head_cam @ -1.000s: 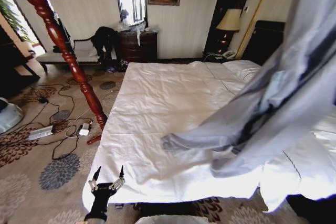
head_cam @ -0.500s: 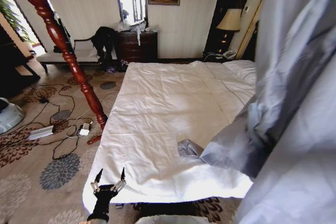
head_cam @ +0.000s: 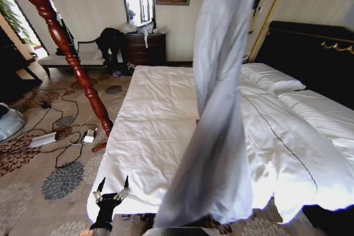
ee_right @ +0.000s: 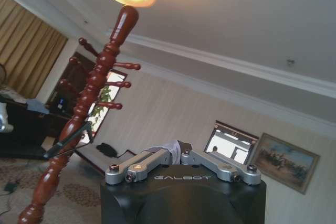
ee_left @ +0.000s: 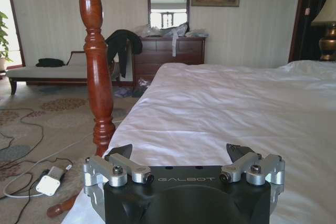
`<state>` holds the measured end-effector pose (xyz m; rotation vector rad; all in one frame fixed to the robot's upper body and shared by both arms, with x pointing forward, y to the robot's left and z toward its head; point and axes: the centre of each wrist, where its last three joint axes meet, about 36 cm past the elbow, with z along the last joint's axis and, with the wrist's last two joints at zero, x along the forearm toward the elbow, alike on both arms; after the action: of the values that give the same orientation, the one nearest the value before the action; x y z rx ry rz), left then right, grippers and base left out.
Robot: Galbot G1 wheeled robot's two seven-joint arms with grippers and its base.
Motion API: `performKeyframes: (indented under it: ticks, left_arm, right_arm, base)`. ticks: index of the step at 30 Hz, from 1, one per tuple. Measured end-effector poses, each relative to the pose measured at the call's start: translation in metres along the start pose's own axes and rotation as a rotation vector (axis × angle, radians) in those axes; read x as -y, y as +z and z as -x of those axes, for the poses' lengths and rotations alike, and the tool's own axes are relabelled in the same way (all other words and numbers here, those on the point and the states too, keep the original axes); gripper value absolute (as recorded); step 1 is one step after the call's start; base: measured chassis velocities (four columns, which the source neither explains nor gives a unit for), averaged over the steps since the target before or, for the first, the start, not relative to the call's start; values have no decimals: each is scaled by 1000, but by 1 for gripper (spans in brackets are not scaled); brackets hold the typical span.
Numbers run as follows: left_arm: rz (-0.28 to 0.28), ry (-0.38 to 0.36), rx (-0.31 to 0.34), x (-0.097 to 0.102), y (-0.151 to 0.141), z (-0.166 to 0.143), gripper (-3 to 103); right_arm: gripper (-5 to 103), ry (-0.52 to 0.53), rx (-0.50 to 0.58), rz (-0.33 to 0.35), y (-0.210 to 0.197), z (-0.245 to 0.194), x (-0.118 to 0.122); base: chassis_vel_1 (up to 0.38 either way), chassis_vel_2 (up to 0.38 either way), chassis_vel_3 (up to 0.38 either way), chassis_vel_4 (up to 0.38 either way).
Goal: Pick up the clothes from the bed and hang them on the clothes hanger.
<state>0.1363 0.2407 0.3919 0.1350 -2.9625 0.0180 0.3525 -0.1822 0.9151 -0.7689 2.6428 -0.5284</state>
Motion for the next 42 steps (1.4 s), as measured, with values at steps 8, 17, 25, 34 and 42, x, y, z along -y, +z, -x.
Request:
performKeyframes:
  ticks: [8,17,25,34,42]
  left_arm:
    - [-6,-36,-3,-10,-1,0,100]
    - [-11,-52,-7,-13,0,-1,100]
    - [-15,-63,-21,-15,5,-2,100]
    - [-15,-48,-48,-8,14,-1,100]
    - [-8,-44,-56,1,15,1,100]
  right_arm:
    - [0,-18,48,44,-12,72,-1]
    - [0,-105,143,96,-60,112,-38]
    - [0,-82,125,122,-45,121,-21]
    - [0,-22,-182,-44,167,55,22]
    - [0,-82,-325,-184,275,3,25]
  base:
    - [0,0,0,0]
    - [0,0,0,0]
    - [0,0,0,0]
    - [0,0,0,0]
    - [0,0,0,0]
